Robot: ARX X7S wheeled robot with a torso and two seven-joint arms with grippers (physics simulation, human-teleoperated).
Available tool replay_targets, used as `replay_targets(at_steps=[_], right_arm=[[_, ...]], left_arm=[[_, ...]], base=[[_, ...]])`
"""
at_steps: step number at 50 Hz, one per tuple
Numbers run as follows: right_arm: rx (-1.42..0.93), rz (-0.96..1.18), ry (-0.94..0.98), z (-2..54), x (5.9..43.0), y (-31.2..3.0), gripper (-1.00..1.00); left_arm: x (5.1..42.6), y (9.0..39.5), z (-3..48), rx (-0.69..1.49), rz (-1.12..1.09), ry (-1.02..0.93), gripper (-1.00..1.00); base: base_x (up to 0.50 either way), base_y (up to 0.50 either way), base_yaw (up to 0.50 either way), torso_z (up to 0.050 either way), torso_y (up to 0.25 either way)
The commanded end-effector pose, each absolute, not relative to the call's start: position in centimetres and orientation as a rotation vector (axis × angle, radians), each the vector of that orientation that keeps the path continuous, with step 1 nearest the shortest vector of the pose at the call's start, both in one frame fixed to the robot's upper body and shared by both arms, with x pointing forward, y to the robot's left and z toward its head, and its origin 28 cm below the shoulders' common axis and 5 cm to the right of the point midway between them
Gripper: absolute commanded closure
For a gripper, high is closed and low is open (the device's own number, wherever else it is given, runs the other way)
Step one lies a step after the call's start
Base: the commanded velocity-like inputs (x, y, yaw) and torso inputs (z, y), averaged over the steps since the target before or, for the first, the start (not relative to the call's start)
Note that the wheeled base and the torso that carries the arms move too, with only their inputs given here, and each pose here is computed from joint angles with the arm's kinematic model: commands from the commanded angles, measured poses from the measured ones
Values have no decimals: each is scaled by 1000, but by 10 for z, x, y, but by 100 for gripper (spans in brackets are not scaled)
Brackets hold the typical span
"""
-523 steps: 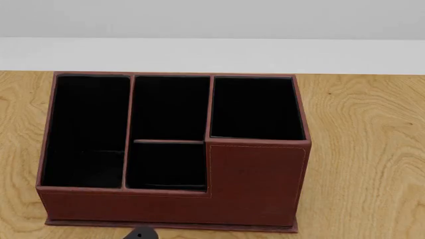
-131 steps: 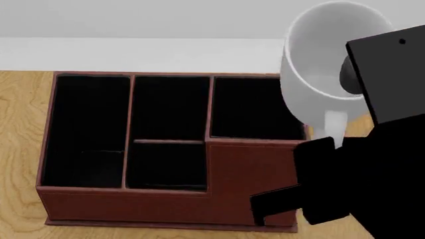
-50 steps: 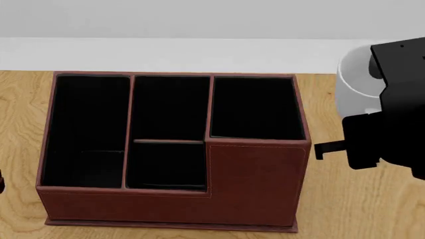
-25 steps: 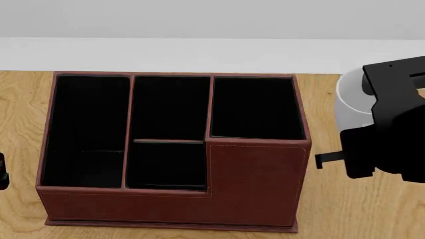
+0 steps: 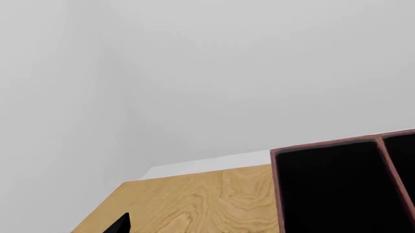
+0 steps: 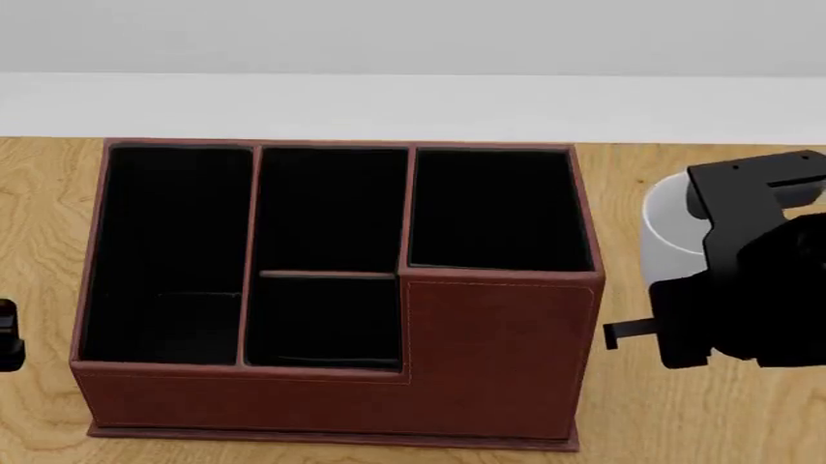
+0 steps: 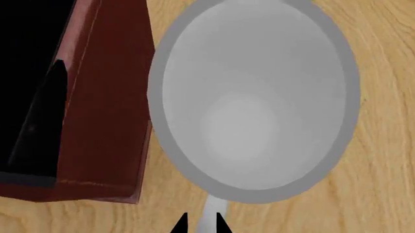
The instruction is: Pick up the white mug and place it to the right of the caddy.
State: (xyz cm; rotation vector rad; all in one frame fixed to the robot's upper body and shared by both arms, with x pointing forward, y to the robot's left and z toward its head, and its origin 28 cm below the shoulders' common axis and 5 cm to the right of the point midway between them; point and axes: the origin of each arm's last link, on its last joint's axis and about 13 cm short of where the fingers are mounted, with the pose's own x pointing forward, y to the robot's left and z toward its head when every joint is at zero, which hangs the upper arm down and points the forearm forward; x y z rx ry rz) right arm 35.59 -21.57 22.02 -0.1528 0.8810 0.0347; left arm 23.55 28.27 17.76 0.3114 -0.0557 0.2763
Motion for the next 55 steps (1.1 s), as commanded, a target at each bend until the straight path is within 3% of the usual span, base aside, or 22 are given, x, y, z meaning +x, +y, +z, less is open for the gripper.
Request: replay_targets(at_steps=[1,16,55], right_arm=[[-166,24,898,208,367,-221,100],[-161,29,932,187,380,-223,100],[-123,93,1008,157,376,-212,100]], left_arm=[[239,280,176,318,271,-51,-100],[245,278,174,335,269,-41,-100],[250,273,164,336,251,-25,-100]], base=[[0,0,0,0,0],[0,0,0,0,1],[0,0,0,0,0]])
